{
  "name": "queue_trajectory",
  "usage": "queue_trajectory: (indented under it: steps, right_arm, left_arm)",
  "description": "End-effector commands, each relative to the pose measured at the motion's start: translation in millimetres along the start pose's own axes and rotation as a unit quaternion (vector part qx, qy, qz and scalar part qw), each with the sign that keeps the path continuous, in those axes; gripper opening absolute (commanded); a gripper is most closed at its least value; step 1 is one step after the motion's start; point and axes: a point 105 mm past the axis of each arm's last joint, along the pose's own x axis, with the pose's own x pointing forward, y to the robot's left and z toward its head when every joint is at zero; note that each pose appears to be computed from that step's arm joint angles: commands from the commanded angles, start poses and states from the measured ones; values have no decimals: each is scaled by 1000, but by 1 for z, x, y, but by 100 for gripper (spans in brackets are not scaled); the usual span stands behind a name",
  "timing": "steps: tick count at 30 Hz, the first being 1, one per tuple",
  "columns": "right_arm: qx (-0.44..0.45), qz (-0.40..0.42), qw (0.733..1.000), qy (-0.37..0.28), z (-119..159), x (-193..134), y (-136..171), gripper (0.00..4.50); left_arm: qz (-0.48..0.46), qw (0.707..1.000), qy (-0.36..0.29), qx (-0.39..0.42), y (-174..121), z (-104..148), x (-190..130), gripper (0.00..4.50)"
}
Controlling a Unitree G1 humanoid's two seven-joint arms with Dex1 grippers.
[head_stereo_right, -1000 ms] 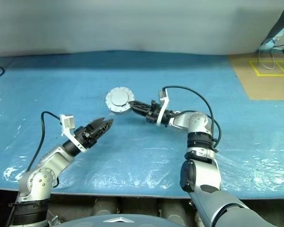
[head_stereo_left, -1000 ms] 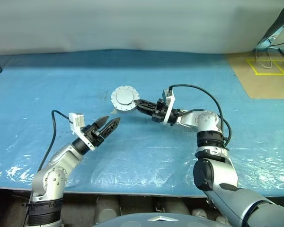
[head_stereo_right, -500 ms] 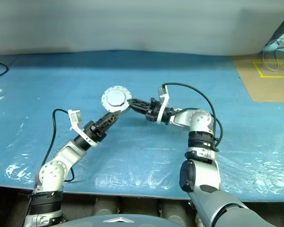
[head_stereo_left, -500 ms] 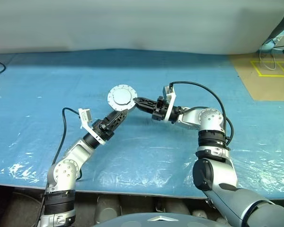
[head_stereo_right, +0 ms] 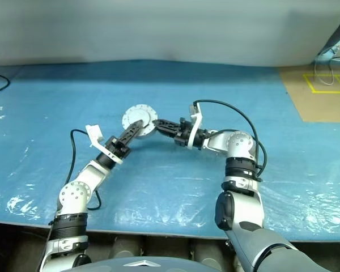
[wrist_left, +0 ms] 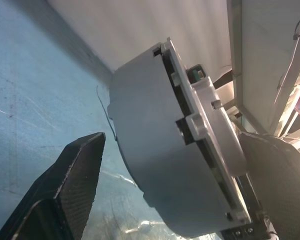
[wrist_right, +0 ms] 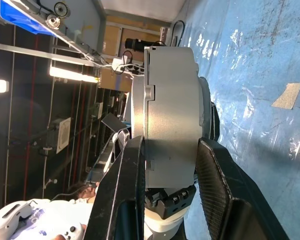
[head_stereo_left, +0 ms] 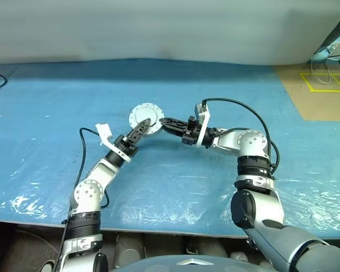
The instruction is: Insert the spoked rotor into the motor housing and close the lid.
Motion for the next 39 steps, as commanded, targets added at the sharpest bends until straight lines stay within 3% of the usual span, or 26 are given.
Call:
queue_trajectory:
  steps: [1,7,14,19,25,30,39]
  right_arm:
    - [-28,48,998,-2,5,4,25,123]
    - [-26,40,999,-5,6,4,21,123]
    - [-22,37,999,-6,7,5,20,123]
    - [-19,34,999,-10,9,6,19,123]
    - [-16,14,1000,-18,9,13,14,123]
    - [-13,8,1000,-6,4,16,13,123]
    - [-53,1,999,-3,1,15,15,123]
  left_arm:
    - [-23,1000,-13,2,-13,8,8,445]
    - [0,1000,-22,-12,-6,10,12,445]
    - [-22,998,10,-57,-17,-2,9,293]
    - [-57,986,90,-128,-32,-18,-2,280]
    - [-44,980,147,-130,-30,-24,-12,263]
    - [-33,979,161,-119,-26,-26,-13,263]
    - [-12,987,129,-99,-18,-19,-7,262]
